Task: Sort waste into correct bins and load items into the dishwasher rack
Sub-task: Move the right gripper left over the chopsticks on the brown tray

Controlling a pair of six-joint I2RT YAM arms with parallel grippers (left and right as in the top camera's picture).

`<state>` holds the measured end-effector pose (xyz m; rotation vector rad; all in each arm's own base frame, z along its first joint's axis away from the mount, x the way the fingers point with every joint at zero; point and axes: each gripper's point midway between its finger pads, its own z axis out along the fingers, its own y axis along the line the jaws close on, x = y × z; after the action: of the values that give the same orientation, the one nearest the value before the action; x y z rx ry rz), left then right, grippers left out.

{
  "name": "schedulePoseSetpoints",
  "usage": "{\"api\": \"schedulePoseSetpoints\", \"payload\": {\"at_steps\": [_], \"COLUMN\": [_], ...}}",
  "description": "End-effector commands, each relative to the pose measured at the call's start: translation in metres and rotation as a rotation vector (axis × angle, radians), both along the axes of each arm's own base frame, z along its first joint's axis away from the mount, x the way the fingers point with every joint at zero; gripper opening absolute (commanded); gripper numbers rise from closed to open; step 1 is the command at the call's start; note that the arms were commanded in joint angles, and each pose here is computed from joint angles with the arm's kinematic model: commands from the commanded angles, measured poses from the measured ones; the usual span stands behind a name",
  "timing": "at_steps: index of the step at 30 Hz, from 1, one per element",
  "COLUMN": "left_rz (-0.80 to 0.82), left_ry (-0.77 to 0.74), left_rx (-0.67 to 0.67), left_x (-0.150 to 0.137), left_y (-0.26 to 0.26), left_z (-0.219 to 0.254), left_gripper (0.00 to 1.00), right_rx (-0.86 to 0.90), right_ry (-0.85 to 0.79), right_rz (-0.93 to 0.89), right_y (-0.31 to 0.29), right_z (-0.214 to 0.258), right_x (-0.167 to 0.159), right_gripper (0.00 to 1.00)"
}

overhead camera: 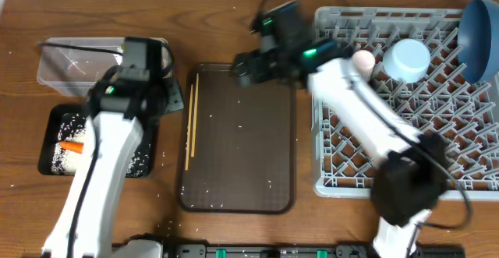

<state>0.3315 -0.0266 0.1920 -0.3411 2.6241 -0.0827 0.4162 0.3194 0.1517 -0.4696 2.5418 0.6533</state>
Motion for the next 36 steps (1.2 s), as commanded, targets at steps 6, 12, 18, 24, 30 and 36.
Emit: {"api": "schedulePoseSetpoints", "payload": {"at_steps": [6, 12, 18, 24, 30, 36], "left_rz": [0.029, 0.105, 0.257, 0.287, 0.287, 0.286], "left_ry": [-0.021, 0.029, 0.069, 0.076, 0.077, 0.085], "left_rx": [0.002, 0.076, 0.082, 0.077, 0.076, 0.078], "left_x": [-0.009, -0.019, -0.031, -0.034, -0.034, -0.036], "left_y": [0.006, 0.033, 0.065, 0.071, 0.071, 0.071], "left_z": [0.015, 0.007, 0.003, 0.003, 0.003, 0.002], "left_gripper": [0.53, 0.52, 0.52, 0.53, 0.52, 0.52], "right_rx": [-0.018, -0.09, -0.17, -0.181, -0.185, -0.192], "right_ry": [0.043, -0.054, -0.071, -0.049, -0.021, 0.033], "right_rz": [-0.051, -0.054, -0.055, -0.07, -0.067, -0.052], "right_y": [0.079, 0.104, 0.109, 0.108, 0.109, 0.11], "right_z": [-0.072, -0.093, -0.125, -0.14, -0.154, -0.162], "right_x": [-0.027, -0.037, -0.047, -0.047, -0.051, -0.06], "right_gripper": [0.92, 0.59, 0.52, 0.47, 0.45, 0.4]}}
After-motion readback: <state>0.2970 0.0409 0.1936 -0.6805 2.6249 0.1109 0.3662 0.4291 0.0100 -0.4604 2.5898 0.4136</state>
